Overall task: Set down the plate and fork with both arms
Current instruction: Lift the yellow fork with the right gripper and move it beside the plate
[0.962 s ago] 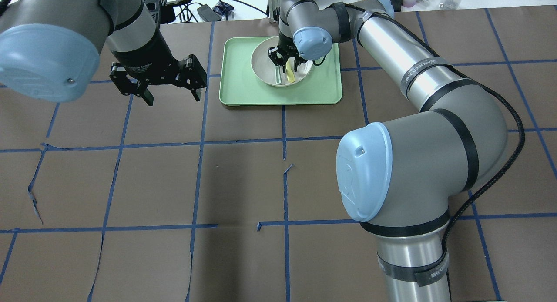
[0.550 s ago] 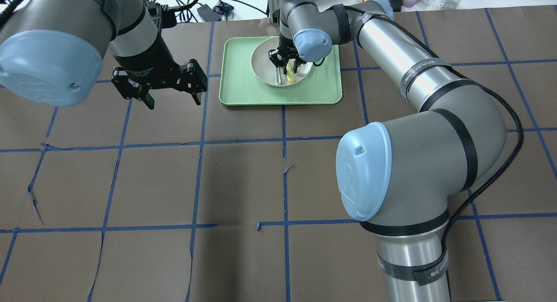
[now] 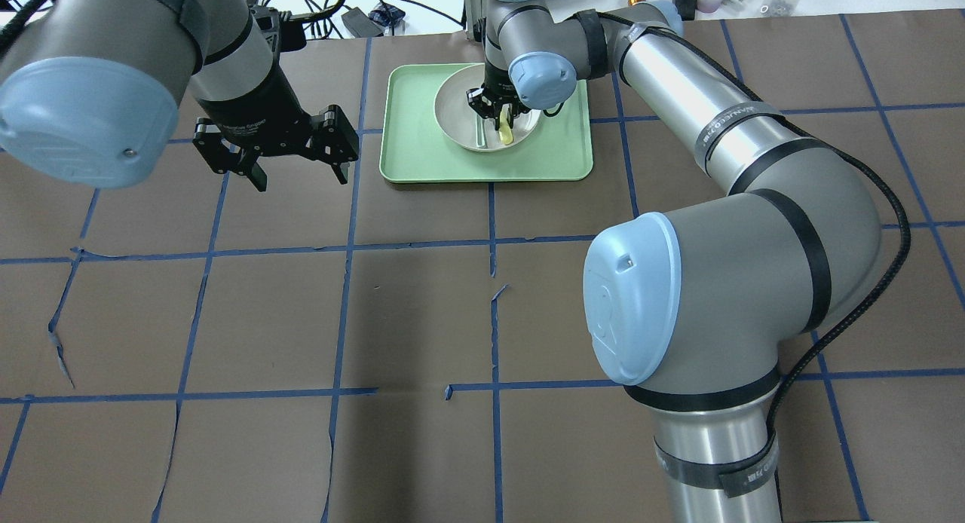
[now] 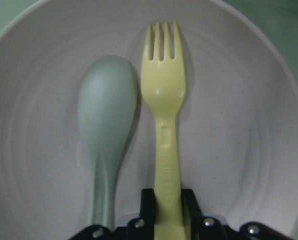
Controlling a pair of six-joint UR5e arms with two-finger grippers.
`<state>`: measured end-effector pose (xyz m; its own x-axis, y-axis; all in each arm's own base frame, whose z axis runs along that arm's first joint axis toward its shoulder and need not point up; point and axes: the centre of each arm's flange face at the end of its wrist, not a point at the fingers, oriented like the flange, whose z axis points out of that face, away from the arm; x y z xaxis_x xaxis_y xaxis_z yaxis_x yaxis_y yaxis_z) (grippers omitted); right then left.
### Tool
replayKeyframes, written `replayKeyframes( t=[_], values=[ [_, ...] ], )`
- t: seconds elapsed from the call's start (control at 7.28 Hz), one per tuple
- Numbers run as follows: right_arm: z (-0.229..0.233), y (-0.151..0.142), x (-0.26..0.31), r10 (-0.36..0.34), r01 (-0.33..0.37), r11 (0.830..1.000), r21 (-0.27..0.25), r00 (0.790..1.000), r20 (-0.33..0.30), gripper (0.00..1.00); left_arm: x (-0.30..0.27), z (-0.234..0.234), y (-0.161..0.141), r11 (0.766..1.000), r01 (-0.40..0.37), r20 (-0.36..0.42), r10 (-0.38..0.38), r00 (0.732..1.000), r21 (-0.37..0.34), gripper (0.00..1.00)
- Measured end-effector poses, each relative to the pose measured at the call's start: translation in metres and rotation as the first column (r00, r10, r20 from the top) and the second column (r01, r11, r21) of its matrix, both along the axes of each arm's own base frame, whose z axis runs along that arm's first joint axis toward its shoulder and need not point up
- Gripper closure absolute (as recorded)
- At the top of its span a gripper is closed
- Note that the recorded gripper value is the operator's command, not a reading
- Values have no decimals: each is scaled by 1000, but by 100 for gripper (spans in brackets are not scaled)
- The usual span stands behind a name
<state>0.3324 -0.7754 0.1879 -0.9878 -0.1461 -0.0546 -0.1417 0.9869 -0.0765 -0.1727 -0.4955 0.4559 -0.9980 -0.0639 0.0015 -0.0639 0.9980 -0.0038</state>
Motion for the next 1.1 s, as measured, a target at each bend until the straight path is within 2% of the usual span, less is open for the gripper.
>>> replayKeyframes(
  t=[0.27,0.69,0.82,1.1],
  values=[
    [24,0,-2,-15,15,999,-28,1000,5,100,0,1,0,1000,0,0,0,1000,-3,0],
    [59,-9,-39,-92,93,994,-62,996,16,100,1,3,-1,1000,-1,0,1,1000,-6,0],
    [62,-14,-62,-118,119,991,-62,993,15,100,1,3,-1,1000,-1,-1,1,1000,-7,0],
    [34,-8,-92,-153,153,988,-15,988,4,100,1,3,-1,1000,-1,0,1,1000,-6,0]
  ],
)
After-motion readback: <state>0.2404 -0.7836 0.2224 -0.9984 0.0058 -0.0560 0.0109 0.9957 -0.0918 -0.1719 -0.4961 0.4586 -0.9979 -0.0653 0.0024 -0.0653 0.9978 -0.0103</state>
